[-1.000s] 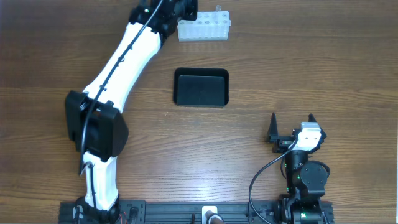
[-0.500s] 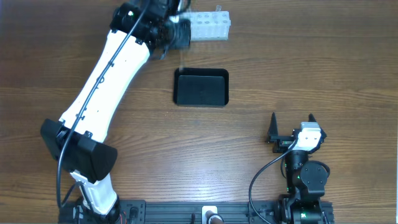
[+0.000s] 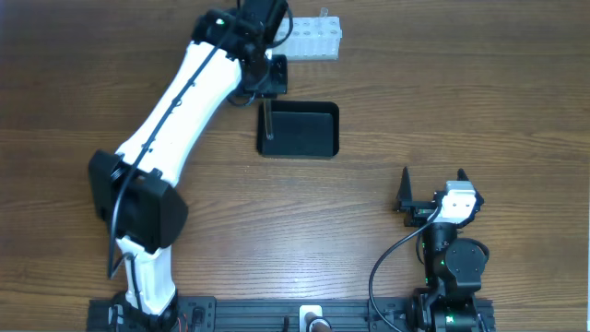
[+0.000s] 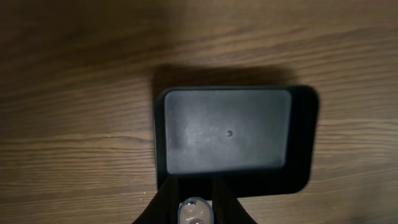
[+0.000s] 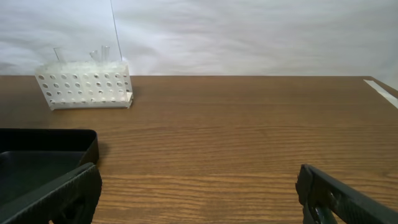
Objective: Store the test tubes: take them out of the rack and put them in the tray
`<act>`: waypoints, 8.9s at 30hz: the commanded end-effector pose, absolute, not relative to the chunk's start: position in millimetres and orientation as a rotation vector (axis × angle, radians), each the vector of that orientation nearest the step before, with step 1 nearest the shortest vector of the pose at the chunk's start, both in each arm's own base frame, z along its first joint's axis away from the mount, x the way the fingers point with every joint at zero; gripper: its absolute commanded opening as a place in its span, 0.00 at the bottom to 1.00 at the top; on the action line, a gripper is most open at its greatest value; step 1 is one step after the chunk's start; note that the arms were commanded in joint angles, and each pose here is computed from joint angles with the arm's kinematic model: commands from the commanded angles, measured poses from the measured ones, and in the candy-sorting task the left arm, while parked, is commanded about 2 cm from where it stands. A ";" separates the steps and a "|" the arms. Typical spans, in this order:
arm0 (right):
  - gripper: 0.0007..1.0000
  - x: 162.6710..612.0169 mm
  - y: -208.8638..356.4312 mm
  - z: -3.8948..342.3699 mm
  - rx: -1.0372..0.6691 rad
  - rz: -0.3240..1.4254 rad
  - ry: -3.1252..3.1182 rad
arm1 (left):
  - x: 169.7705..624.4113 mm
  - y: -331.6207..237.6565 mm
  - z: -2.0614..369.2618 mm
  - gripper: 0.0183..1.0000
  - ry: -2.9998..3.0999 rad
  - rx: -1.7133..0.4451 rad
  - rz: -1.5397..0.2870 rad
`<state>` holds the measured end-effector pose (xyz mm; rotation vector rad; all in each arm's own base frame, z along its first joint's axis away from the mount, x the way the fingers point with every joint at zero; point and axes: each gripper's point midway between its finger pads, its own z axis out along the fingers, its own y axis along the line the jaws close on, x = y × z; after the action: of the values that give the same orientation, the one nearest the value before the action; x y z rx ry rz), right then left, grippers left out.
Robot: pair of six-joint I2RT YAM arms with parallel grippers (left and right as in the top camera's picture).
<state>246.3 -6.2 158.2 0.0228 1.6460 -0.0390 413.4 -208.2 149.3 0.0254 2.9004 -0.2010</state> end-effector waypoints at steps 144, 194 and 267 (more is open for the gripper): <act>0.99 246.0 -6.8 156.9 0.018 -0.045 1.644 | 623.7 -225.9 205.1 0.02 2.060 0.039 -0.178; 0.99 246.0 -6.8 156.9 0.017 -0.045 1.644 | 430.4 -246.1 94.4 0.02 2.980 0.025 -0.275; 0.99 246.0 -6.8 156.9 0.018 -0.045 1.644 | 358.4 -94.3 373.3 1.00 2.149 -0.259 -0.151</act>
<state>246.3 -6.2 158.2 0.0228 1.6460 -0.0390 375.6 -116.4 379.8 -0.2177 2.1831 -0.1967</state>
